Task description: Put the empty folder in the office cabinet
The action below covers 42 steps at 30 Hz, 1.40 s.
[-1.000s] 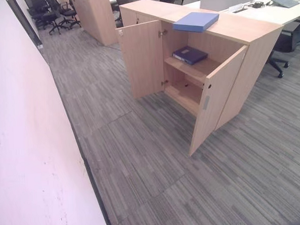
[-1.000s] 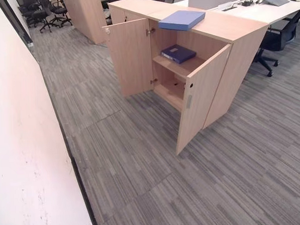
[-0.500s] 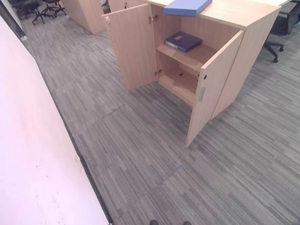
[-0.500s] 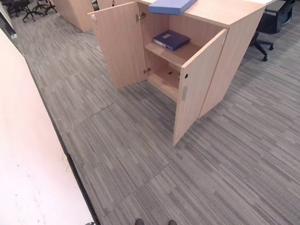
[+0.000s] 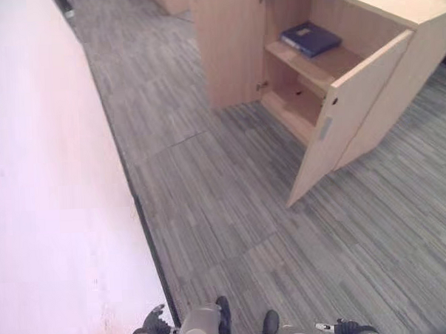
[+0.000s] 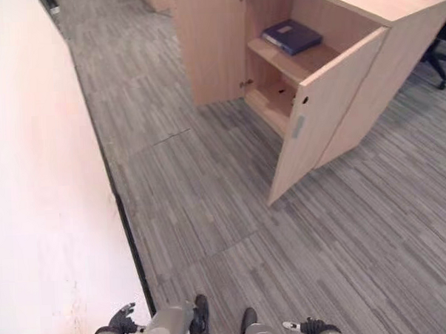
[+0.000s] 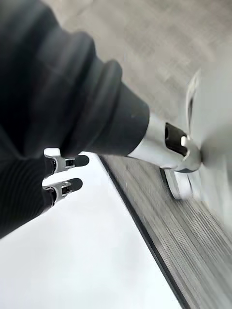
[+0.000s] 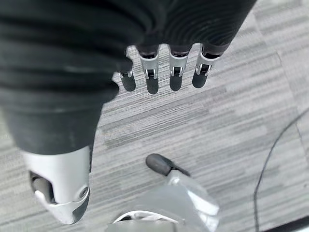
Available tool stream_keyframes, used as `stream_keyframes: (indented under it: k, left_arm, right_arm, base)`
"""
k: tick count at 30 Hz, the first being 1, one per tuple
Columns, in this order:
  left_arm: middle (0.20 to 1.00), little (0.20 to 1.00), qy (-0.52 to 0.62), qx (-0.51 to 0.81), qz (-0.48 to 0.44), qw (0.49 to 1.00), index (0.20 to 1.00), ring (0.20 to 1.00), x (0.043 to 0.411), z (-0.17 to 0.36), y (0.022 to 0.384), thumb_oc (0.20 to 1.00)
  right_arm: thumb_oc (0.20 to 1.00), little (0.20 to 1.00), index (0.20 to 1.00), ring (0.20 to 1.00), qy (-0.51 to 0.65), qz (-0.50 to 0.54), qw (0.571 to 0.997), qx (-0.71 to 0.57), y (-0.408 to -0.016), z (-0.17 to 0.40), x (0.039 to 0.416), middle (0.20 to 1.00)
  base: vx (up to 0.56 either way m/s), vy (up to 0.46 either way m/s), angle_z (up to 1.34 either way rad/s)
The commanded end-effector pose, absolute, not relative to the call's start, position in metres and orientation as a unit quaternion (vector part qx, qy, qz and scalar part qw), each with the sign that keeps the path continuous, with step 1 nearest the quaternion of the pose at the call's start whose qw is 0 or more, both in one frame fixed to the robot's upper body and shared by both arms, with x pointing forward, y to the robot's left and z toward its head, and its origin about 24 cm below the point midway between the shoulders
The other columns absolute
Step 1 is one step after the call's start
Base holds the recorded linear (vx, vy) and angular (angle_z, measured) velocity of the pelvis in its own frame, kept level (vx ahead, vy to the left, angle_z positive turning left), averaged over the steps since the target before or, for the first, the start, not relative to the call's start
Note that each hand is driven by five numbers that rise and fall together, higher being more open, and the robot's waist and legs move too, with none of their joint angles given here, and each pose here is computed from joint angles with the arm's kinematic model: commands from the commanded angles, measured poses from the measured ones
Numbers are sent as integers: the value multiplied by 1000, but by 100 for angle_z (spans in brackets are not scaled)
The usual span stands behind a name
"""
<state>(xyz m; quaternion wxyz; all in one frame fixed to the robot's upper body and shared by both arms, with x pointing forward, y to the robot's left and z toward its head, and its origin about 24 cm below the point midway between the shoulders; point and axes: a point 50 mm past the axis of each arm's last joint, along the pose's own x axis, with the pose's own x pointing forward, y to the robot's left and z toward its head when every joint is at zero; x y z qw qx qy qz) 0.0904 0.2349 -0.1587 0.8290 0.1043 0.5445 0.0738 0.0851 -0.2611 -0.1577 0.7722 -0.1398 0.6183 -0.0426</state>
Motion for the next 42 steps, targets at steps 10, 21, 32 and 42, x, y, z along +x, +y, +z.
stream_keyframes:
  k: [10, 21, 32, 42]
  left_arm:
    - [1000, 1000, 606, 81, 86, 787, 1000, 1000, 39, -171, 221, 1000]
    - [1000, 1000, 573, 95, 110, 807, 1000, 1000, 59, -164, 237, 1000]
    - [1000, 1000, 573, 134, 77, 805, 1000, 1000, 62, -162, 243, 1000]
    - [1000, 1000, 620, 83, 126, 770, 1000, 1000, 31, -169, 240, 1000]
  right_arm:
    - [1000, 1000, 1000, 1000, 639, -13, 748, -179, -266, -159, 66, 1000]
    - [1000, 1000, 1000, 1000, 612, -1, 772, -173, -262, -156, 88, 1000]
    - [1000, 1000, 1000, 1000, 505, 16, 849, -153, -235, -133, 178, 1000]
    - [1000, 1000, 1000, 1000, 540, 27, 833, -117, -223, -152, 130, 1000]
  base:
    - [213, 107, -1]
    - [232, 258, -2]
    - [160, 12, 47]
    - [294, -165, 45]
